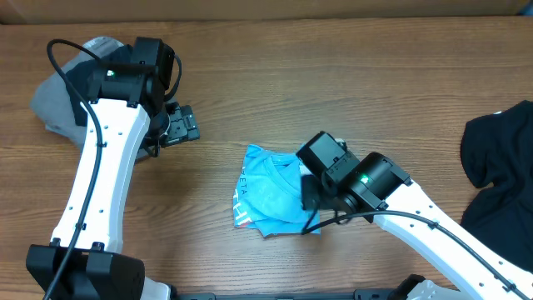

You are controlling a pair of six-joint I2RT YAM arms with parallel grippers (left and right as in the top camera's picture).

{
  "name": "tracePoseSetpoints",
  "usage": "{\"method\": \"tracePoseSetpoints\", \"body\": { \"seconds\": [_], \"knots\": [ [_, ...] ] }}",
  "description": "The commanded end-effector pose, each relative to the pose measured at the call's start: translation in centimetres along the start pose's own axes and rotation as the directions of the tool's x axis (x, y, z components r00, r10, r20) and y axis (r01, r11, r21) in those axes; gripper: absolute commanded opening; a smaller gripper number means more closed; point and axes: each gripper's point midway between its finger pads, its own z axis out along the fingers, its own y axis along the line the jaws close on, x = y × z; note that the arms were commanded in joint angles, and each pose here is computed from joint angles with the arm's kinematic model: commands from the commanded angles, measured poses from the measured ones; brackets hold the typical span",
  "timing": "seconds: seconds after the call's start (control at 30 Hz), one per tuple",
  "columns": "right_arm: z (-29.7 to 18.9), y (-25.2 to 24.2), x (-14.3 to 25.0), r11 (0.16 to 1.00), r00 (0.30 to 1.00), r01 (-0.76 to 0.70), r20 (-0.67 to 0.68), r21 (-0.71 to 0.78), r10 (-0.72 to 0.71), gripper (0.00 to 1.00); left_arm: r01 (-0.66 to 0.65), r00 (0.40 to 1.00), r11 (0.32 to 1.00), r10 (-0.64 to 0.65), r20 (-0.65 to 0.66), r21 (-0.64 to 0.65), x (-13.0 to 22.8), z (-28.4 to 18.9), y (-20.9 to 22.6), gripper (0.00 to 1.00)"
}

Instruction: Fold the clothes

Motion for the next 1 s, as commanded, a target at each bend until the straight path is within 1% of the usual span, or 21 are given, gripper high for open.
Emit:
{"method": "tracePoseSetpoints", "body": {
  "seconds": [0.0,0.1,0.23,0.37,0.43,0.47,0.53,0.6,0.7,0.87,0.97],
  "knots": [
    [1.1,1.1,-0.8,0.999,0.999,0.043,0.012,-0.032,-0.043,0.66,0.021,1.000,1.000,-0.021,0.021,0.016,-0.4,-0.7,-0.1,1.00],
    [3.4,1.6,-1.2,0.995,0.996,0.092,0.000,-0.022,-0.092,0.68,0.021,1.000,1.000,-0.021,0.020,0.016,-0.4,-0.7,-0.1,1.00],
    [6.8,1.1,-0.4,0.980,0.977,0.198,-0.079,0.020,-0.196,0.73,0.021,1.000,1.000,-0.021,0.020,0.016,-0.4,-0.7,-0.1,1.00],
    [8.7,0.5,0.5,0.956,0.947,0.289,-0.157,0.041,-0.280,0.74,0.021,1.000,1.000,-0.021,0.022,0.017,-0.5,-0.6,-0.1,1.00],
    [9.2,0.6,1.1,0.943,0.928,0.332,-0.186,0.017,-0.323,0.74,0.021,1.000,1.000,-0.022,0.022,0.017,-0.5,-0.6,-0.1,1.00],
    [9.2,0.9,1.4,0.936,0.917,0.352,-0.199,-0.010,-0.347,0.66,0.021,1.000,1.000,-0.022,0.022,0.017,-0.5,-0.6,-0.1,1.00],
    [8.9,2.0,2.6,0.918,0.888,0.382,-0.233,-0.104,-0.396,0.41,0.021,1.000,1.000,-0.022,0.022,0.017,-0.5,-0.6,-0.1,1.00],
    [8.4,2.6,4.1,0.903,0.861,0.390,-0.277,-0.180,-0.427,0.24,0.021,1.000,1.000,-0.021,0.022,0.017,-0.5,-0.6,-0.1,1.00],
    [7.4,1.7,5.8,0.910,0.839,0.372,-0.351,-0.185,-0.415,0.04,0.021,1.000,1.000,-0.022,0.022,0.017,-0.5,-0.6,-0.1,1.00],
    [5.7,0.1,7.8,0.940,0.827,0.316,-0.447,-0.130,-0.340,0.04,0.021,1.000,1.000,-0.021,0.022,0.017,-0.5,-0.6,-0.1,1.00],
    [5.4,-0.4,8.3,0.951,0.824,0.290,-0.477,-0.106,-0.305,0.04,0.021,1.000,1.000,-0.022,0.022,0.017,-0.5,-0.6,-0.1,1.00]
  ]
}}
